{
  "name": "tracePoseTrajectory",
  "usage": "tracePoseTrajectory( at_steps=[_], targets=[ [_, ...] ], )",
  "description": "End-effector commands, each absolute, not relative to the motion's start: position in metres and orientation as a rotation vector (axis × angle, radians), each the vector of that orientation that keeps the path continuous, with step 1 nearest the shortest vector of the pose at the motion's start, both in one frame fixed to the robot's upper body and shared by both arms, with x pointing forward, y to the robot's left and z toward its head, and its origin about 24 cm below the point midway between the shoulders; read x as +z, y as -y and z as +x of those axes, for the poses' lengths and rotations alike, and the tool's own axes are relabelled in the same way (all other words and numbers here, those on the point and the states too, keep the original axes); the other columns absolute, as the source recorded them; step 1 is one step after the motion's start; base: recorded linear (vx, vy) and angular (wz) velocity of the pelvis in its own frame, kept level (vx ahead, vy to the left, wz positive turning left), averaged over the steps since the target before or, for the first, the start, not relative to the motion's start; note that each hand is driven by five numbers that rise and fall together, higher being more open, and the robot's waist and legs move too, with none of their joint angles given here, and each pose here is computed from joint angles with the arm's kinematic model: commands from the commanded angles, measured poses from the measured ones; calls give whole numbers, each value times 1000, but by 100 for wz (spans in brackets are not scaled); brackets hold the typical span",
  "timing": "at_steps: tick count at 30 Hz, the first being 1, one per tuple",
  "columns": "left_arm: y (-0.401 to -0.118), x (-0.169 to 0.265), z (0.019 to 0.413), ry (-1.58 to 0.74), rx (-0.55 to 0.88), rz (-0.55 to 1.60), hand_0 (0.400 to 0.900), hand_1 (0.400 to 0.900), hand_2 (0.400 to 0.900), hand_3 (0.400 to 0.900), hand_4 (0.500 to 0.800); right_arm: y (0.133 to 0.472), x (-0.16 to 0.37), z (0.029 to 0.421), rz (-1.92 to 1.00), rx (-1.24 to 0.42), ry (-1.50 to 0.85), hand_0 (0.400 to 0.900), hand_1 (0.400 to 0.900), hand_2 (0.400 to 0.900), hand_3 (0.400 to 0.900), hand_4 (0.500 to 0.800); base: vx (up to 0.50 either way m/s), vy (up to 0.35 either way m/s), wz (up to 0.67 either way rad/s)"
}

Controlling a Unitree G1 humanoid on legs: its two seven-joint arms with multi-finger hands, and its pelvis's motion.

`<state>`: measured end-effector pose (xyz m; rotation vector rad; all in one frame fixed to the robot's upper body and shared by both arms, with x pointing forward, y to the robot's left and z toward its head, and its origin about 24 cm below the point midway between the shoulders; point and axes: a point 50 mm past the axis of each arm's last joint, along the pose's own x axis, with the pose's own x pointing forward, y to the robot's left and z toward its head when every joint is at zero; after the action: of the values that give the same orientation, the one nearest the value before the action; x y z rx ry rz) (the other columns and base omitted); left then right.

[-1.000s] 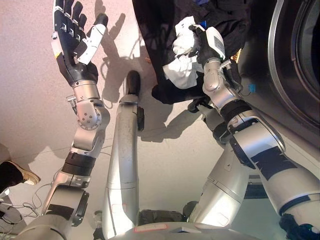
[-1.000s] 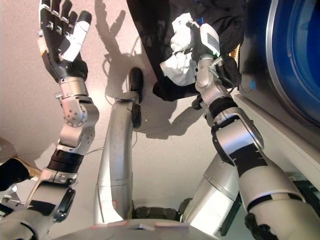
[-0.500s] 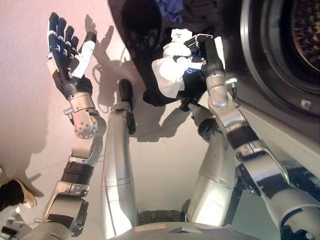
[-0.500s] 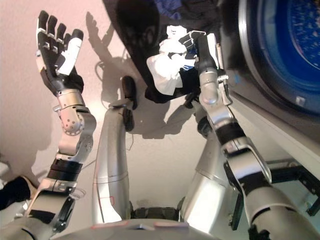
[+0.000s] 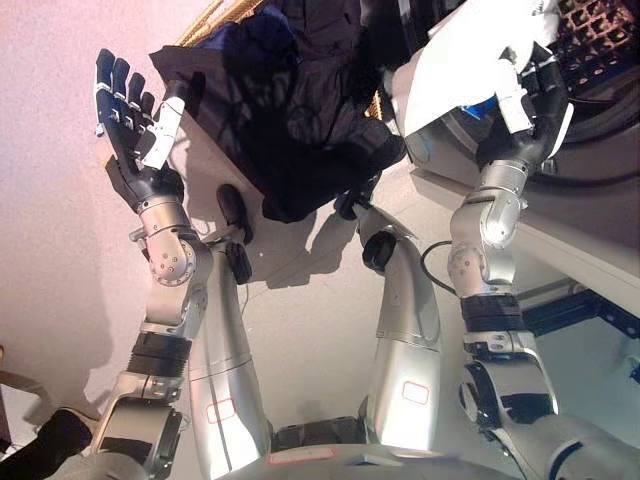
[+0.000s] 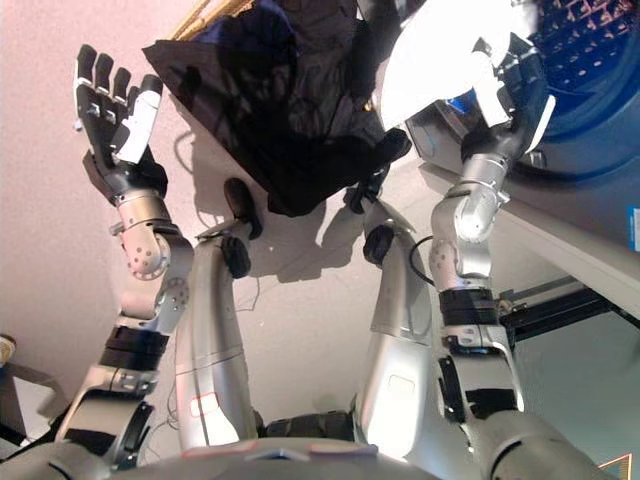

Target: Put the clothes in the basket into the washing machine.

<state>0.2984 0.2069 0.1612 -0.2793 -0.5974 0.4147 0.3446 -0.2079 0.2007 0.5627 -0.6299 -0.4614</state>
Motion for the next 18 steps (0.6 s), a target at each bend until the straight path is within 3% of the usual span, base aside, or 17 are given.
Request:
tracePoseTrajectory(
  at_steps=[1,6,13,14,15,18],
  targets=[
    [-212,156,283,664,472,-278,900,900,900,900,800,235,232,337,679,-607,824,400,400,400,400,500,16,-22,9],
    [-197,155,283,657,392,-281,900,900,900,900,800,274,267,347,869,-902,839,400,400,400,400,500,34,-7,12],
    [-180,150,283,615,247,-227,900,900,900,900,800,351,282,343,850,-1071,714,400,400,400,400,500,22,-32,11],
    [-180,150,284,612,236,-218,900,900,900,900,800,358,280,341,825,-1088,699,424,424,424,424,514,19,-22,5],
    [-178,150,284,609,221,-213,900,900,900,900,800,365,280,339,808,-1090,688,900,900,900,900,800,13,-14,5],
    [-178,148,284,602,203,-214,900,900,900,900,800,375,277,336,759,-1058,669,900,900,900,900,800,0,0,0]
  ],
)
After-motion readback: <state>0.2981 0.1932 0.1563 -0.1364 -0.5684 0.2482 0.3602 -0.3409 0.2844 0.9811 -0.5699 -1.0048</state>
